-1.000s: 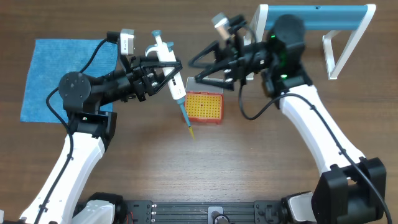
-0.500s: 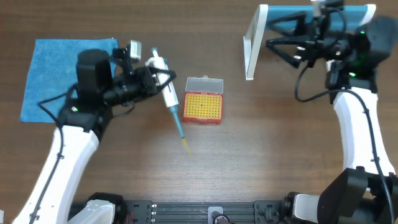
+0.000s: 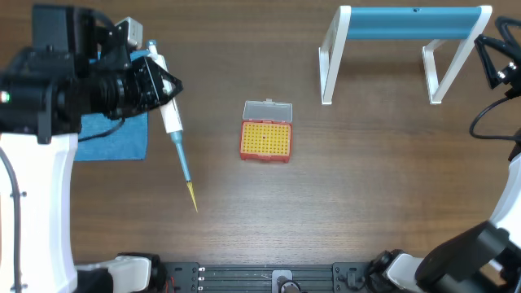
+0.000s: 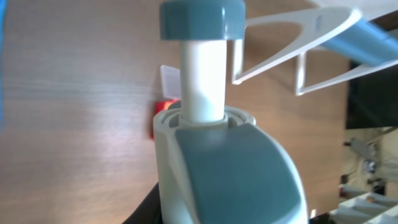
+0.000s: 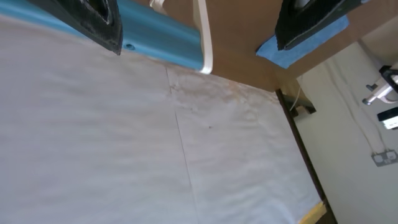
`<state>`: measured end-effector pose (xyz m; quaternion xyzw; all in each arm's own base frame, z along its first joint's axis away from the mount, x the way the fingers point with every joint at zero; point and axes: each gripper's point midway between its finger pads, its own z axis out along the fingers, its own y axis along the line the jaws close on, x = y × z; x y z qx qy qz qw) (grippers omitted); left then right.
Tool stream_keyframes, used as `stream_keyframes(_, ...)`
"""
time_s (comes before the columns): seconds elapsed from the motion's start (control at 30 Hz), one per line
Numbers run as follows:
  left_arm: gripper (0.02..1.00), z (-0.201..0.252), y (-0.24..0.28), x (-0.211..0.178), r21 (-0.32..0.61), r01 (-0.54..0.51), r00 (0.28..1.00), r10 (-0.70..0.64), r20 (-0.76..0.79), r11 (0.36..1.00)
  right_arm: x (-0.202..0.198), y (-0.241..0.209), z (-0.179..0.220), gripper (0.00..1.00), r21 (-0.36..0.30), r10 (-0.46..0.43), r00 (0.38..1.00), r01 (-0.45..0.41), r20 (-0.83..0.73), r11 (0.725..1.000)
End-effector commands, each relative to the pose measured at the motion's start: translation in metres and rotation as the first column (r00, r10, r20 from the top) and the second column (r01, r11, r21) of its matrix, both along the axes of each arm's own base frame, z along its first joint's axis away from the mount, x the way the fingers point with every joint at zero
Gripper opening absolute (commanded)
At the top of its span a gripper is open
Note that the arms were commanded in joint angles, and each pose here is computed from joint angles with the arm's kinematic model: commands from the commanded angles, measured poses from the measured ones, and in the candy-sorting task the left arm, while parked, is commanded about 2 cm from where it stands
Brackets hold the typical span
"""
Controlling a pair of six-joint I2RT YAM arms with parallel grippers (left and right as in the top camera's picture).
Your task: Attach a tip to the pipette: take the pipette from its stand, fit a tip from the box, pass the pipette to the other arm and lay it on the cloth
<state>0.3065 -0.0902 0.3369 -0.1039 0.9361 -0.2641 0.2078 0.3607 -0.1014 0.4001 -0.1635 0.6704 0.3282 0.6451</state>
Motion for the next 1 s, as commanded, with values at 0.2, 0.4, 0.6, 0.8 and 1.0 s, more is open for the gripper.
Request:
stream_keyframes(0.2, 0.027, -0.049, 0.059, 0.015, 0.238, 0.042, 0.978, 0.009, -0.21, 0.97, -0.055, 0.039, 0.061, 0.805, -0.045, -0.434, 0.899, 0.437, 0.061, 0.899)
stream_keyframes(0.4, 0.027, -0.076, 0.12, 0.025, 0.305, 0.073, 0.964, 0.011, -0.266, 0.95, -0.128, 0.077, -0.025, 0.974, -0.267, -0.582, 0.783, 0.526, -0.22, 0.808)
stream_keyframes(0.6, 0.027, -0.133, 0.171, 0.049, 0.363, 0.167, 0.927, -0.022, -0.373, 0.917, -0.204, 0.092, -0.054, 0.974, -0.368, -0.697, 0.678, 0.601, -0.235, 0.709)
stream_keyframes(0.8, 0.025, -0.195, 0.197, 0.084, 0.412, 0.264, 0.901, -0.071, -0.427, 0.872, -0.233, 0.115, -0.031, 0.991, -0.343, -0.679, 0.733, 0.626, -0.048, 0.701)
stream_keyframes(1.0, 0.027, -0.219, 0.216, 0.112, 0.447, 0.273, 0.924, -0.102, -0.369, 0.852, -0.293, 0.146, -0.03, 0.974, -0.266, -0.679, 0.706, 0.707, 0.203, 0.656)
